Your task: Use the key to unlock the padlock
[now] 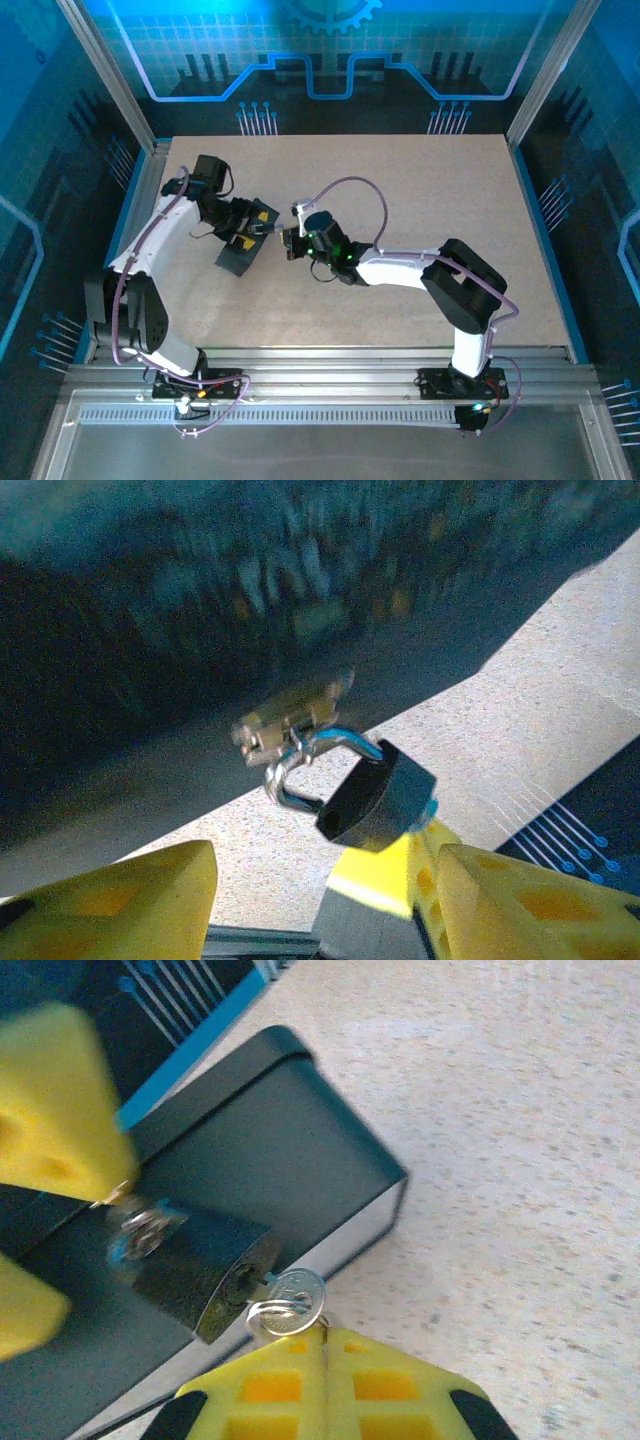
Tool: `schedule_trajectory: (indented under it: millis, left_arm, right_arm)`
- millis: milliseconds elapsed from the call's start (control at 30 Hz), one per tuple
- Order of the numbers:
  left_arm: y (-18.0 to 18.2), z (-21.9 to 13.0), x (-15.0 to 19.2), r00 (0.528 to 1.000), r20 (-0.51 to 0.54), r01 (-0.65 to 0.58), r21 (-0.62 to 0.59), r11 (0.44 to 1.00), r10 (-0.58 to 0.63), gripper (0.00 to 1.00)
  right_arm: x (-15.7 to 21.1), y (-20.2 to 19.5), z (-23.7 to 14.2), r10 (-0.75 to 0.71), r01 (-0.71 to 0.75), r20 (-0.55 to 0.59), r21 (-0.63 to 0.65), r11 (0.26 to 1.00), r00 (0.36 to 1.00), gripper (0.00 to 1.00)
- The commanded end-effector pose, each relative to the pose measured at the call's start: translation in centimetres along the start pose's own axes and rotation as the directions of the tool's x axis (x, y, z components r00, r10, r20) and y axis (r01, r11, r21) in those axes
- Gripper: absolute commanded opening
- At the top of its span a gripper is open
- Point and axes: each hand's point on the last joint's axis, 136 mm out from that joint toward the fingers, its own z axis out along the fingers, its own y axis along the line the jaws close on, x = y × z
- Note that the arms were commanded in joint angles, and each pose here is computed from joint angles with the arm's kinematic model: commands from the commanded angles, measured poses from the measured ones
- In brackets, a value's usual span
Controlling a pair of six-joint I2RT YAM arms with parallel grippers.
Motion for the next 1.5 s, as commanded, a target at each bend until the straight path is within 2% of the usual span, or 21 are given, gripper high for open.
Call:
schedule_trajectory:
  millis: [0,33,167,367,467,600,700,833,933,1267,1367,1467]
  left_arm:
    - [-1.1,-2.2,-0.6,0.999,0.014,-0.044,0.084,0.996,0.043,0.6]
    - [-1.1,-2.6,-1.1,0.998,0.029,-0.054,0.089,0.995,0.051,0.6]
    - [0.0,-3.1,-2.9,0.988,0.106,-0.119,0.056,0.991,0.113,0.6]
    - [1.6,-0.1,-3.3,0.995,0.048,-0.087,0.041,0.995,0.085,0.58]
    - [1.6,-0.2,-3.2,0.994,0.047,-0.101,0.039,0.994,0.099,0.58]
    - [1.8,-0.8,-3.3,0.979,0.067,-0.193,-0.008,0.981,0.193,0.59]
    - [3.1,-0.6,-4.0,0.954,0.086,-0.277,-0.122,0.953,0.288,0.62]
    - [4.5,0.8,-4.8,0.937,0.092,-0.318,-0.168,0.933,0.336,0.63]
    - [5.6,1.6,-5.5,0.927,0.099,-0.334,-0.215,0.917,0.361,0.63]
    - [7.6,3.0,-6.5,0.914,0.087,-0.355,-0.296,0.887,0.396,0.62]
    - [8.3,3.4,-6.5,0.914,0.072,-0.359,-0.319,0.877,0.4,0.62]
    - [8.8,3.5,-6.6,0.913,0.073,-0.357,-0.33,0.874,0.4,0.62]
  right_arm:
    - [-1.6,1.0,-0.8,0.049,-0.049,-0.008,-0.079,0.996,0.999,0.0]
    - [-1.8,0.9,-0.8,0.046,-0.047,-0.014,-0.087,0.995,0.999,0.0]
    - [-2.5,1.1,-1.0,-0.016,0.012,-0.028,-0.132,0.991,0.999,0.11]
    - [-2.3,1.3,-0.5,-0.135,0.107,-0.098,-0.25,0.962,0.986,0.25]
    - [-0.4,-0.1,-1.6,-0.172,0.127,-0.152,-0.267,0.955,0.973,0.3]
    - [1.9,-1.5,-3.8,-0.195,0.13,-0.197,-0.3,0.945,0.961,0.41]
    - [5.6,-0.6,-4.2,-0.296,0.189,-0.268,-0.361,0.913,0.917,0.48]
    - [9.1,0.1,-3.3,-0.436,0.316,-0.29,-0.381,0.869,0.852,0.56]
    - [10.2,-0.2,-1.8,-0.468,0.342,-0.322,-0.376,0.861,0.823,0.56]
    - [11.5,-1.5,1.4,-0.479,0.357,-0.369,-0.354,0.865,0.796,0.54]
    - [11.8,-1.5,2.0,-0.49,0.36,-0.385,-0.363,0.86,0.782,0.49]
    - [12.3,-1.3,2.4,-0.492,0.346,-0.393,-0.386,0.855,0.777,0.39]
